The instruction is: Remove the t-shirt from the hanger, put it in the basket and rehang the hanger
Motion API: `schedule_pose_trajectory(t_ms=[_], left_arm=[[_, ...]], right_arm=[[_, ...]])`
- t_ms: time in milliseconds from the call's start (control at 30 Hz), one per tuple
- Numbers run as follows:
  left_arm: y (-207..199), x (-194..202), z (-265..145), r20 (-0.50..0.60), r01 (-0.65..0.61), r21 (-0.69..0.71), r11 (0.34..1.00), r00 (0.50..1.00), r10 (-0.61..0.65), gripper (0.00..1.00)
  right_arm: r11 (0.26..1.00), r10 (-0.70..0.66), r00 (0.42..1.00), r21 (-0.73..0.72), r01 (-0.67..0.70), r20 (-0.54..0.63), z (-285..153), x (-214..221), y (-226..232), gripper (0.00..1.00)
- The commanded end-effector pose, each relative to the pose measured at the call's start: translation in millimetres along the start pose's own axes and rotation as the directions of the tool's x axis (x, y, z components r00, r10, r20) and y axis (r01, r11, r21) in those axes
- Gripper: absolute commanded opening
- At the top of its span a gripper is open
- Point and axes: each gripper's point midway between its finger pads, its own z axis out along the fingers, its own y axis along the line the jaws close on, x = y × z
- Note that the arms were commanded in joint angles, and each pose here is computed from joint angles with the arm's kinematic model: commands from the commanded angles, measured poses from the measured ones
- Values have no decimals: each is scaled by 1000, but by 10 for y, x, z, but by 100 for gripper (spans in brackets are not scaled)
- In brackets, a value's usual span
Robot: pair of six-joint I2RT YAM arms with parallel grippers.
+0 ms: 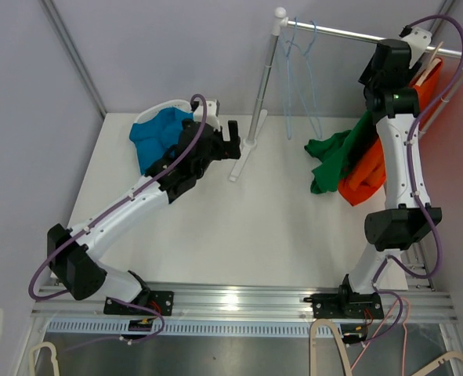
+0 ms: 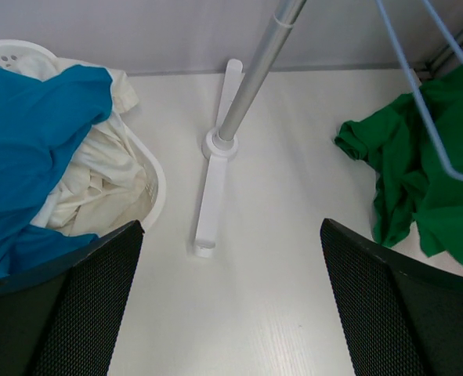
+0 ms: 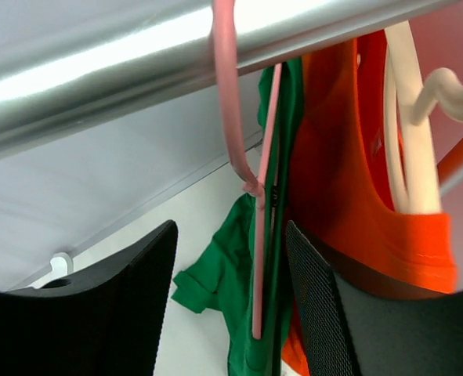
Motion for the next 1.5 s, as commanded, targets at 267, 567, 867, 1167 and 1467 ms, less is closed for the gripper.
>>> schedule_pose_trajectory(t_ms=[267,567,867,1167,1467], left_arm=[[-142,-6,-48,17,-6,84,996,1000,5,100],[-120,77,-15,-5,-22,72,997,1000,22,100],[-106,158,21,-21,-26,64,998,999,27,100],[-166,163,-16,-24,-7,96,995,1000,10,99],[-405,221,-191,59,-75,215,974,996,64,100]], right_arm=[[990,-8,998,138,0,59,225,-118,-42,35],[983,-36,997,182,23,67,332,-68,-70,45],[941,-149,984,320,110,99,278,-114,-173,0],[970,-243,937,65,234,250,-486,-312,786,0],[974,-216,952,-21,226,215,-829,-39,609,0]])
